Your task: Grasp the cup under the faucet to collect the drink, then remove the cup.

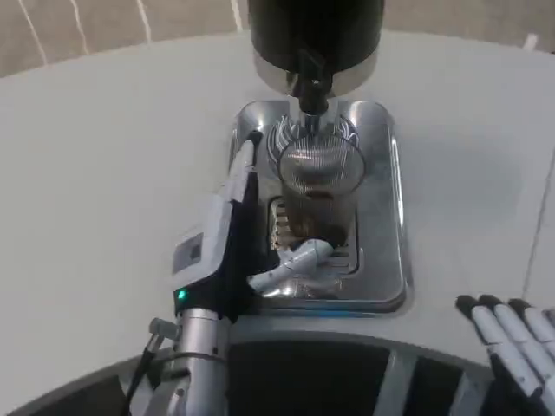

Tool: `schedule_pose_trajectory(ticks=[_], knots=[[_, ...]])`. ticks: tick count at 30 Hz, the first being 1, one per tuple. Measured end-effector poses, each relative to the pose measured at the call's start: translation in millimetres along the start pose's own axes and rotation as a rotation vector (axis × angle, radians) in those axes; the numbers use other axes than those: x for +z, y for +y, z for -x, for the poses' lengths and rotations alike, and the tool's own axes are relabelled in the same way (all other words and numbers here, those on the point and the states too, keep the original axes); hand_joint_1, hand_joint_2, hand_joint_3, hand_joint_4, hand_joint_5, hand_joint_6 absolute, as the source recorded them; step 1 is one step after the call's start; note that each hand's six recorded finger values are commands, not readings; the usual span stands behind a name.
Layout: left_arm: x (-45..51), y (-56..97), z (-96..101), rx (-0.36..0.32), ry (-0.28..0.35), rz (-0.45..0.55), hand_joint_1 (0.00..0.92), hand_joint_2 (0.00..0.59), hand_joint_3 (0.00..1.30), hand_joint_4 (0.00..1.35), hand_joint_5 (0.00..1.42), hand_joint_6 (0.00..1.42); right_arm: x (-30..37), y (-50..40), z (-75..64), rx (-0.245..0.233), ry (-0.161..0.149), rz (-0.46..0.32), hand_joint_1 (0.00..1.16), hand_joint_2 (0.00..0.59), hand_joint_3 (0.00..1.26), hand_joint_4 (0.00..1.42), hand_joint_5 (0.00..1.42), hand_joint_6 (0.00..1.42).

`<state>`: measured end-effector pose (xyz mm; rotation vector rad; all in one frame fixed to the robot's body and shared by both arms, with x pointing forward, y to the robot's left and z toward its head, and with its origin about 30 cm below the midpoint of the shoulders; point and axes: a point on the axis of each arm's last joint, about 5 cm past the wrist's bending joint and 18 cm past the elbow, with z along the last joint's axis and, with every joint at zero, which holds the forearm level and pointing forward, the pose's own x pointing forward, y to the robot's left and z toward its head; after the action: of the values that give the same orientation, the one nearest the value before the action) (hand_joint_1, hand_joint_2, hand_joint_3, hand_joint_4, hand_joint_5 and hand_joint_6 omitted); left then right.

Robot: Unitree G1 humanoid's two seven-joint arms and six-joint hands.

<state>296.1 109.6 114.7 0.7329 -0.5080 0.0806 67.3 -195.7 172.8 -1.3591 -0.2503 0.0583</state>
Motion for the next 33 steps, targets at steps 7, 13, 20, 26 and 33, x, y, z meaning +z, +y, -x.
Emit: schedule_pose_trajectory(ticks=[7, 13, 20, 26, 33], knots=[[4.7, -4.4, -9.1, -0.019, -0.006, 0.002, 0.329, 0.041, 0.00, 0.00, 0.14, 0.20, -0.7, -0.4, 0.8, 0.006, 0.004, -0.007, 0.75, 0.312, 0.00, 0.00, 0.00, 0.00], [7.3, -7.2, -14.6, -0.010, -0.007, 0.012, 0.387, 0.050, 0.00, 0.00, 0.20, 0.27, -0.3, -0.4, 0.1, 0.017, 0.000, -0.012, 0.75, 0.312, 0.00, 0.00, 0.00, 0.00], [11.4, -12.3, -15.8, 0.011, -0.020, 0.029, 0.447, 0.064, 0.00, 0.00, 0.30, 0.45, -0.3, -0.9, -1.5, 0.021, -0.005, -0.015, 0.75, 0.313, 0.00, 0.00, 0.00, 0.00], [14.4, -15.5, -17.2, 0.003, -0.037, 0.035, 0.468, 0.066, 0.02, 0.05, 0.39, 0.61, 0.9, -0.4, -1.5, 0.027, -0.007, -0.023, 0.75, 0.315, 0.00, 0.00, 0.00, 0.00], [17.9, -18.0, -18.7, 0.001, -0.058, 0.044, 0.476, 0.072, 0.04, 0.10, 0.47, 0.74, 1.6, -1.0, -1.2, 0.035, 0.000, -0.030, 0.74, 0.316, 0.00, 0.00, 0.00, 0.00]])
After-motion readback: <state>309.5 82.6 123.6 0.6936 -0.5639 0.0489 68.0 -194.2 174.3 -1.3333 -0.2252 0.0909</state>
